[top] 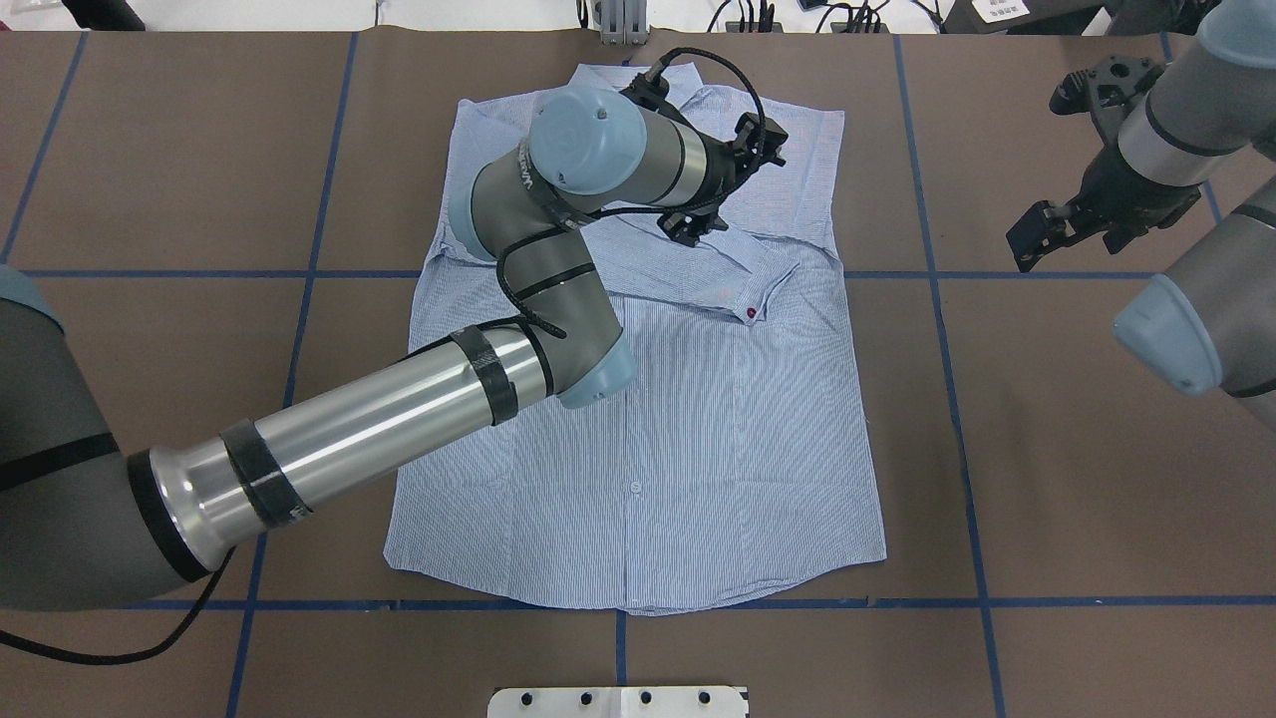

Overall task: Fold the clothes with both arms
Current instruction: 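Carry the sleeve across the shirt front with the left gripper, then release the sleeve and draw the left gripper back beside the shirt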

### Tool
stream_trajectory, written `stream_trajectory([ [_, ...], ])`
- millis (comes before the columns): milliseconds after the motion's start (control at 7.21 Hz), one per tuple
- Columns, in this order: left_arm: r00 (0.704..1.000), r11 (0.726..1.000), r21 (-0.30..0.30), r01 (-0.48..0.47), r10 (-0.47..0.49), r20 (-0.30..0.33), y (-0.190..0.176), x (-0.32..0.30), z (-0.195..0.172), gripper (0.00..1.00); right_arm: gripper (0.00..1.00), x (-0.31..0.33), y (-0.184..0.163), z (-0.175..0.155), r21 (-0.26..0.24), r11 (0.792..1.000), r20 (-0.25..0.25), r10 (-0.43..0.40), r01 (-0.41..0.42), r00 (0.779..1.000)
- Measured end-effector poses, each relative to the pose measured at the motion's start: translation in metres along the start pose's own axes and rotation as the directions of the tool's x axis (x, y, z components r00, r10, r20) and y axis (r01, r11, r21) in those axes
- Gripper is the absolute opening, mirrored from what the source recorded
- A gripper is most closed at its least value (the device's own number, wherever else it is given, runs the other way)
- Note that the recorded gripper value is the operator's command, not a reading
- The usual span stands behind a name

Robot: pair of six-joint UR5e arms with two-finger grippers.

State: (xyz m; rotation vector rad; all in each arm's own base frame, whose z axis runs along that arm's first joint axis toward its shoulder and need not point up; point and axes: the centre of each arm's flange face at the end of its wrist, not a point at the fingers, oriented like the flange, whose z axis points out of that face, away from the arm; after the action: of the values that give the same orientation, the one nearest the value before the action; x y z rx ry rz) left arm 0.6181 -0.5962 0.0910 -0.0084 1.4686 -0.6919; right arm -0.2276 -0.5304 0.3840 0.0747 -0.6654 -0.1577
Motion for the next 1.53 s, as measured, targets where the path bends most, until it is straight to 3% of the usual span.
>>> stream_trajectory([
  [277, 0.991, 0.978, 0.164, -0.130, 0.125, 0.044, -0.086, -0.012, -0.007, 0.98, 1.00, -0.014, -0.007, -0.012, 0.035, 0.999, 0.035, -0.012, 0.010, 0.999],
  [693, 0.966, 0.903, 0.348, -0.250, 0.209, 0.152, -0.193, -0.032, -0.020, 0.92, 1.00, -0.027, -0.007, -0.020, 0.068, 0.997, 0.076, 0.035, -0.041, 0.996],
  [971, 0.950, 0.859, 0.417, -0.296, 0.220, 0.221, -0.235, -0.050, -0.024, 0.87, 1.00, -0.033, -0.005, -0.024, 0.071, 0.995, 0.090, 0.065, -0.072, 0.994],
  [1525, 0.914, 0.804, 0.467, -0.367, 0.218, 0.343, -0.277, -0.113, -0.019, 0.82, 1.00, -0.037, -0.004, -0.024, 0.070, 0.995, 0.094, 0.066, -0.072, 0.993],
])
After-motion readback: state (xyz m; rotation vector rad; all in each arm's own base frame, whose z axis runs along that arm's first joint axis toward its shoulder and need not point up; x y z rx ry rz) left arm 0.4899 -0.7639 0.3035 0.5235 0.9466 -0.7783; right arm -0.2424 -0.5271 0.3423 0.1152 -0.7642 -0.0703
